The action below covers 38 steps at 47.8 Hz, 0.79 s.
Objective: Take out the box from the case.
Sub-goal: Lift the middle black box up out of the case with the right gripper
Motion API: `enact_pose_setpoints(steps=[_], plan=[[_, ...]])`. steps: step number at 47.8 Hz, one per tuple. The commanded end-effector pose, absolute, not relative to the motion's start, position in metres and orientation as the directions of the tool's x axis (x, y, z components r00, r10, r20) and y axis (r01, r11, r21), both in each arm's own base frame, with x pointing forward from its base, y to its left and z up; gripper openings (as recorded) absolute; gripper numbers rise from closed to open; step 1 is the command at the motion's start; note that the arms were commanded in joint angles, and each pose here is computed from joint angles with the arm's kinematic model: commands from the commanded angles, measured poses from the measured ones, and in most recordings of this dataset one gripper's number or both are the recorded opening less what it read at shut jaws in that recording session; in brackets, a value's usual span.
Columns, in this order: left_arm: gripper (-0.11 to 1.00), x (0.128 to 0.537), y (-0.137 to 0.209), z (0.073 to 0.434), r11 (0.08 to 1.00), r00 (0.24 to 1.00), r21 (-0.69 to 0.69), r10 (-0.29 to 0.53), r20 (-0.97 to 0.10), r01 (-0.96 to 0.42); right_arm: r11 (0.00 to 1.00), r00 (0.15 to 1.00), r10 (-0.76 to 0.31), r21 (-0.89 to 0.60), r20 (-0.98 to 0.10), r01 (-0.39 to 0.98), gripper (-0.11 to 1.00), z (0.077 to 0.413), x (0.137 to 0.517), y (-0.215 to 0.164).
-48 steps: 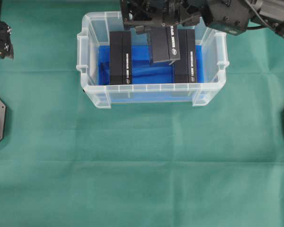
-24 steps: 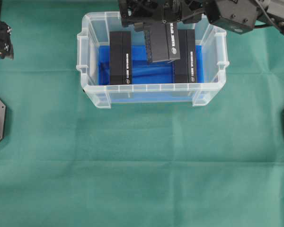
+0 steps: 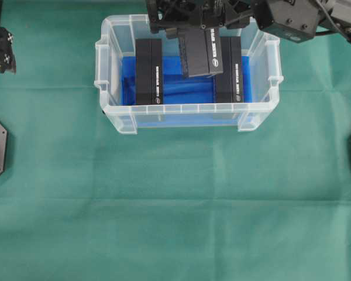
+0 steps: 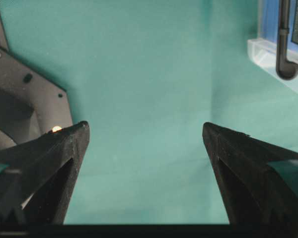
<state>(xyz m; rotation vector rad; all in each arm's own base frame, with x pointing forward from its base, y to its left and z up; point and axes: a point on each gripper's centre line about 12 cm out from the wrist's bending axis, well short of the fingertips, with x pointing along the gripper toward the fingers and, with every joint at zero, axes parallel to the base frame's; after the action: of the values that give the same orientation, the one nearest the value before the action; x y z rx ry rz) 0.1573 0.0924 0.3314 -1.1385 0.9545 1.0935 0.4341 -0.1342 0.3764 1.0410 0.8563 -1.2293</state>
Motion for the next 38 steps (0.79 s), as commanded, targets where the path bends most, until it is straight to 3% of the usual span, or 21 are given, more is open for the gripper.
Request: enact_pose_setpoints(steps=[1,23,38], plan=[[0.97,0.157,0.094,0.335,0.068,0.224,-0.215,0.177,-0.959,-0.974,0.030,0.229,-0.346,0.233,-0.910,0.972,0.67,0.409,0.421,-0.133],[0.97,0.157,0.094,0.336,0.069,0.225,-0.216,0.177,-0.958,-0.974,0.033,0.221,-0.337,0.223,-0.915,0.974,0.67,0.409,0.422,-0.122],[0.97,0.157,0.093,0.334,0.068,0.220,-0.211,0.175,-0.960,-0.975,0.053,0.231,-0.317,0.226,-0.920,0.973,0.67,0.408,0.429,-0.089]])
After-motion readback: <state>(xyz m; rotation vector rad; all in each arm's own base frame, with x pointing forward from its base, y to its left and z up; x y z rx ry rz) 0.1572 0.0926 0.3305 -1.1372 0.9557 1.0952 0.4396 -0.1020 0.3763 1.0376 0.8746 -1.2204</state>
